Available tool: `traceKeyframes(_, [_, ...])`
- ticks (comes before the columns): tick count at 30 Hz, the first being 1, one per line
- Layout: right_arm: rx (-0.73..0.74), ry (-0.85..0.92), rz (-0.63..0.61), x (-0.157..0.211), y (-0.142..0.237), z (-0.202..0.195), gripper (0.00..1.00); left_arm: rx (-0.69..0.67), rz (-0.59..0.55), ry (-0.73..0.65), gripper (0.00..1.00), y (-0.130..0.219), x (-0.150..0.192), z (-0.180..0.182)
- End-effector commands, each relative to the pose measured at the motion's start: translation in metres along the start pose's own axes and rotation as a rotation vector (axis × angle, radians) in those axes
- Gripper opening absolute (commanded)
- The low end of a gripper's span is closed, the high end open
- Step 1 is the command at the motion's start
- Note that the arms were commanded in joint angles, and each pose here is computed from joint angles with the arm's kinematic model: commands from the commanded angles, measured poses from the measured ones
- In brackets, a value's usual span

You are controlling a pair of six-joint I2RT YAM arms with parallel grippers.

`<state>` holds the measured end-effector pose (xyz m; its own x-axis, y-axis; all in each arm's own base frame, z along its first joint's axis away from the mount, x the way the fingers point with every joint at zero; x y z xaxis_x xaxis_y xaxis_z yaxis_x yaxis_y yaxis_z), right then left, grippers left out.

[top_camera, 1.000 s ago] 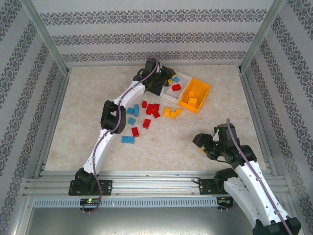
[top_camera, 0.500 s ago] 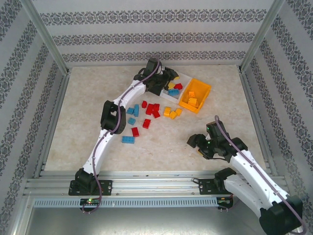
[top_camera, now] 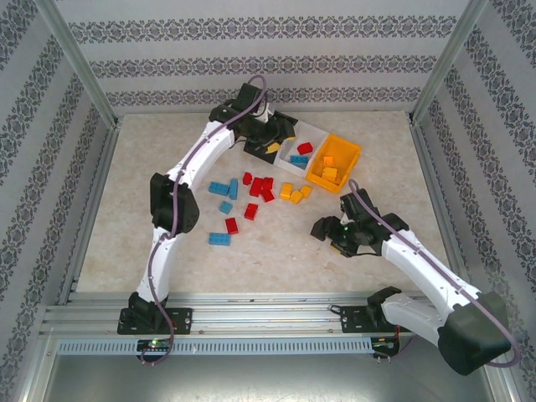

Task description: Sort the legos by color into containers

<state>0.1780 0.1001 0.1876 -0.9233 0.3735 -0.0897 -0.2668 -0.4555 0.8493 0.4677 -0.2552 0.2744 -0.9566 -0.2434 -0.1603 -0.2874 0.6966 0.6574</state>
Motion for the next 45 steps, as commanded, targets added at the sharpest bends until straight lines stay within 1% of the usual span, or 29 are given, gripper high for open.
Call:
traceKeyframes(1, [-0.041, 0.064, -0.012, -0.012, 0.010, 0.016, 0.67, -0.151, 0.045, -0.140, 0.62, -0.005, 0.006, 0.018])
traceKeyframes(3, [-0.060, 0.063, 0.001, -0.016, 0.011, 0.019, 0.67, -0.172, 0.055, -0.179, 0.59, -0.013, -0.002, 0.018])
traceKeyframes(4, [-0.059, 0.061, 0.003, -0.017, 0.012, 0.019, 0.67, -0.149, 0.055, -0.180, 0.58, -0.018, -0.005, 0.017])
traceKeyframes(7, [-0.050, 0.043, -0.002, -0.021, 0.016, 0.017, 0.66, -0.074, 0.046, -0.113, 0.57, -0.039, -0.012, 0.019])
traceKeyframes(10, [-0.040, 0.009, -0.023, -0.034, 0.026, 0.014, 0.64, -0.053, 0.005, -0.087, 0.57, -0.058, -0.018, 0.023])
traceKeyframes(14, [-0.035, -0.017, -0.071, -0.054, 0.041, 0.014, 0.62, -0.073, -0.076, -0.100, 0.57, -0.067, -0.032, 0.032])
traceKeyframes(18, [-0.056, 0.004, -0.090, -0.079, 0.048, 0.028, 0.57, 0.028, -0.116, -0.091, 0.57, -0.071, -0.046, 0.030])
traceKeyframes(21, [-0.069, 0.039, -0.122, -0.107, 0.052, 0.048, 0.55, 0.071, -0.133, -0.114, 0.57, -0.056, -0.048, 0.016])
traceKeyframes(24, [-0.093, 0.035, -0.148, -0.142, 0.047, 0.067, 0.49, 0.070, -0.148, -0.136, 0.57, -0.035, -0.046, 0.006])
traceKeyframes(27, [-0.120, 0.037, -0.145, -0.178, 0.030, 0.089, 0.45, 0.036, -0.143, -0.143, 0.56, -0.014, -0.038, 0.002])
traceKeyframes(30, [-0.105, 0.033, -0.116, -0.210, 0.002, 0.104, 0.40, -0.048, -0.125, -0.151, 0.56, 0.008, -0.025, 0.008])
traceKeyframes(33, [-0.076, 0.034, -0.103, -0.239, -0.022, 0.117, 0.33, -0.122, -0.117, -0.149, 0.55, 0.032, -0.008, 0.023])
traceKeyframes(35, [-0.042, 0.043, -0.096, -0.252, -0.037, 0.126, 0.32, -0.133, -0.125, -0.116, 0.56, 0.051, 0.001, 0.040])
traceKeyframes(37, [-0.014, 0.060, -0.087, -0.264, -0.053, 0.135, 0.32, -0.118, -0.151, -0.051, 0.56, 0.072, 0.009, 0.060])
traceKeyframes(41, [0.071, 0.079, -0.048, -0.275, -0.076, 0.146, 0.32, -0.103, -0.201, 0.073, 0.55, 0.111, 0.023, 0.098])
traceKeyframes(45, [0.158, 0.069, -0.030, -0.277, -0.089, 0.143, 0.32, -0.141, -0.227, 0.083, 0.56, 0.144, 0.037, 0.114])
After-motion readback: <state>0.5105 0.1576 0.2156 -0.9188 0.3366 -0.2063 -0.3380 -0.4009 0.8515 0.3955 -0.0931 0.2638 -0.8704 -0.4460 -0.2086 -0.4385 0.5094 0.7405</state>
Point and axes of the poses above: each hand's point on the last joint's axis, 136 mm out from that joint toward the fingers, its own y axis back along the fingers, its own z axis along the line the jaws close on, x = y × z, the point moved 10 cm from there along y, back along the fingers, and after that the axes turned 3 degrees about y, right-handed, at the moved point
